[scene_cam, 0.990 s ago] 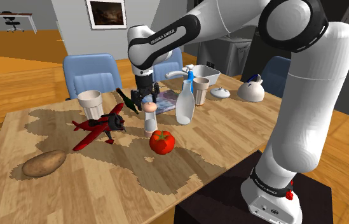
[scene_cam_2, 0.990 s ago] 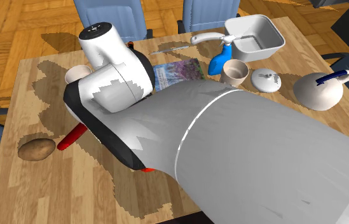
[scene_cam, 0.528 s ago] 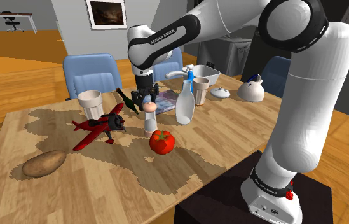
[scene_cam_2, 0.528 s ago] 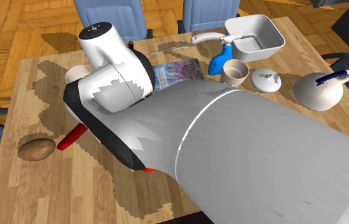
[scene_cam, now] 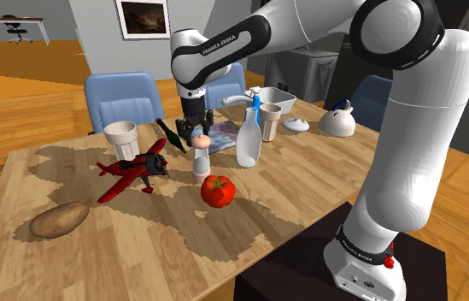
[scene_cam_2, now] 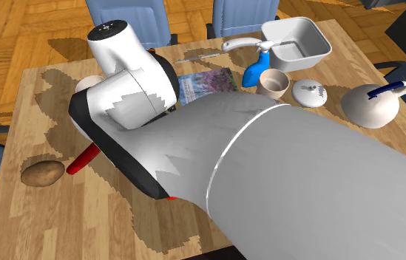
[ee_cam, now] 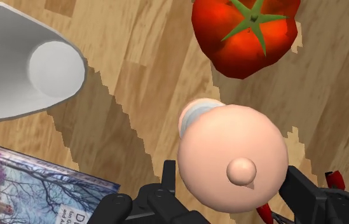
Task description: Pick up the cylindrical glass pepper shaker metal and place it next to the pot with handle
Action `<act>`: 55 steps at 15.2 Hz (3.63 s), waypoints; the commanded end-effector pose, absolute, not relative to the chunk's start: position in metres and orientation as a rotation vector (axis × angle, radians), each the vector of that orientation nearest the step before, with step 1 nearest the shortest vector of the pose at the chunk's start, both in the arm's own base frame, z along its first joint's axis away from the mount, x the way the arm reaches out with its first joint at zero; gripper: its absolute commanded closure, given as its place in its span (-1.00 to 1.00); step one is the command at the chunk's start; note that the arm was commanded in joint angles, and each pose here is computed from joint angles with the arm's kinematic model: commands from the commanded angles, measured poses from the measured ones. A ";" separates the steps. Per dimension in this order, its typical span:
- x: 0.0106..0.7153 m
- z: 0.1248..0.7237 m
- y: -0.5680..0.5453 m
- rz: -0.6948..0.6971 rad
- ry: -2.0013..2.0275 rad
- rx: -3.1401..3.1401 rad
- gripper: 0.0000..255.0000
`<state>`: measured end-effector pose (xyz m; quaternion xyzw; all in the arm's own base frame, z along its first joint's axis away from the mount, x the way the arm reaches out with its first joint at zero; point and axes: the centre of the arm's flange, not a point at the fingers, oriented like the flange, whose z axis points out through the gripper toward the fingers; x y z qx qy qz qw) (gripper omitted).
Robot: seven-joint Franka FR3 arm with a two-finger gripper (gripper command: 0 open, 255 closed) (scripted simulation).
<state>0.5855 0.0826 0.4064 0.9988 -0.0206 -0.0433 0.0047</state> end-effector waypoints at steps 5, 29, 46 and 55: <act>0.586 0.437 0.082 -0.136 -0.064 3.128 1.00; 0.586 0.564 0.082 -0.136 -0.064 3.128 1.00; 0.586 0.654 0.082 -0.136 -0.064 3.128 1.00; 0.566 0.651 -0.022 -0.136 -0.064 3.128 1.00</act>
